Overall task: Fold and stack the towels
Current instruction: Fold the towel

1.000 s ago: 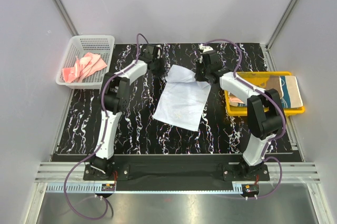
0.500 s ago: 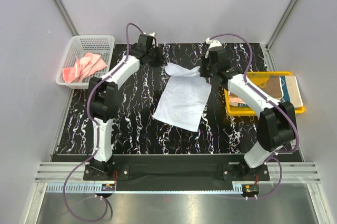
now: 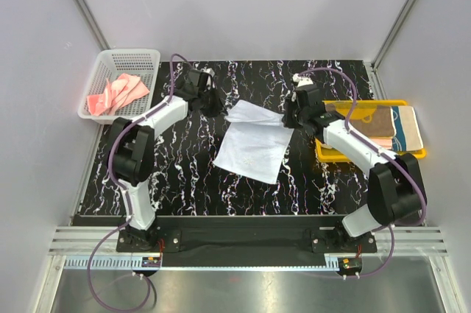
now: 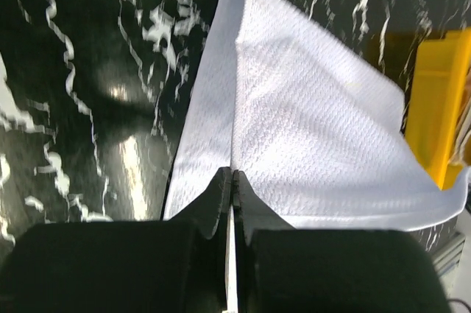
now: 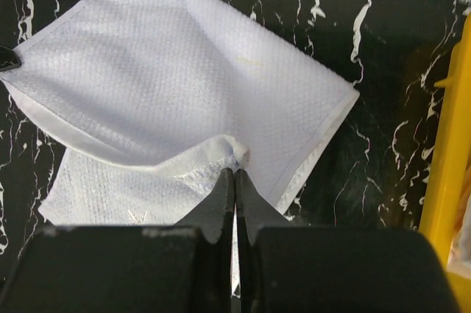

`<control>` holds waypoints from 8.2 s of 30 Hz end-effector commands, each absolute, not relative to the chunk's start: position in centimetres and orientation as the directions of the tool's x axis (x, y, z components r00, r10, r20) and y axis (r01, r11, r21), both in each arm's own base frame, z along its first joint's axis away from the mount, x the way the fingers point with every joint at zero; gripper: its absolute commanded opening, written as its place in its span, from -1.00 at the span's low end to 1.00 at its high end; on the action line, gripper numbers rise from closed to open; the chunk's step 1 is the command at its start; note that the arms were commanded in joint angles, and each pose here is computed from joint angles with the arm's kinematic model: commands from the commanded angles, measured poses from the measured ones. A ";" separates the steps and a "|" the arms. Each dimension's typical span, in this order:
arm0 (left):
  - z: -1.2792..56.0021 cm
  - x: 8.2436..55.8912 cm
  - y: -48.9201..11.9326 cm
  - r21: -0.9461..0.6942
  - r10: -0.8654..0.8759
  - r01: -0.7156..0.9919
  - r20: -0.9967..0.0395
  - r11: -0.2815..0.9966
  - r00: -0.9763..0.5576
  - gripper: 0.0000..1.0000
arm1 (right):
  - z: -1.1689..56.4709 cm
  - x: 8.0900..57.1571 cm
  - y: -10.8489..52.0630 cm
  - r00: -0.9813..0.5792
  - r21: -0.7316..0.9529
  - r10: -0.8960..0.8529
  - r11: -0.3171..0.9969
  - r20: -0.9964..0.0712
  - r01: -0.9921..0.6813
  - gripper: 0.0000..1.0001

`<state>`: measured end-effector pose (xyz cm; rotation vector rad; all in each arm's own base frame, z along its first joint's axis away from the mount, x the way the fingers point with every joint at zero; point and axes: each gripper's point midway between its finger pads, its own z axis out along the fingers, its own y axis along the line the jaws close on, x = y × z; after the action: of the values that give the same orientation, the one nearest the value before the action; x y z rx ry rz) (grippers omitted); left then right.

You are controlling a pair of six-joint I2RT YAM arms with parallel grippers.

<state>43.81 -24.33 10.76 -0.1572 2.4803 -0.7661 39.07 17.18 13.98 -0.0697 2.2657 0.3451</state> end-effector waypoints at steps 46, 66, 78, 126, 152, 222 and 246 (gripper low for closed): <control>9.2 33.5 -22.7 -0.552 -0.245 0.088 -0.500 0.829 -0.831 -1.00 | 10.7 27.8 20.2 -0.737 0.464 0.181 0.863 -0.651 -0.198 -0.99; 9.5 32.1 -22.3 -0.538 -0.236 0.094 -0.512 0.837 -0.826 -1.00 | 10.3 26.8 20.6 -0.745 0.473 0.178 0.857 -0.643 -0.203 -0.99; 8.1 31.0 -21.8 -0.531 -0.230 0.078 -0.490 0.844 -0.841 -1.00 | 9.3 26.1 21.1 -0.766 0.496 0.177 0.844 -0.618 -0.205 -0.98; 10.4 33.0 -22.7 -0.323 -0.064 0.182 -0.623 0.929 -0.780 -0.17 | 6.5 30.7 16.0 -0.741 0.249 0.277 0.957 -0.612 0.151 0.03; -1.4 22.7 -22.9 -0.406 -0.277 -0.128 -0.332 0.905 -0.901 -0.53 | 1.0 39.2 19.5 -0.828 0.145 0.131 0.988 -0.544 0.061 -0.13; 3.3 40.5 -21.1 -0.107 -0.005 0.059 -0.518 0.993 -0.855 -0.22 | 2.7 40.8 18.1 -0.836 0.105 0.067 0.994 -0.544 0.011 0.04; 4.3 42.9 -22.2 -0.211 -0.077 0.048 -0.547 0.976 -0.833 -0.86 | 2.9 42.1 18.6 -0.833 0.145 0.085 0.989 -0.547 0.005 -0.85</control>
<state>40.19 -21.57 2.18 0.0147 2.6193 -0.2244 40.72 18.68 1.82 0.0652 2.5695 0.1746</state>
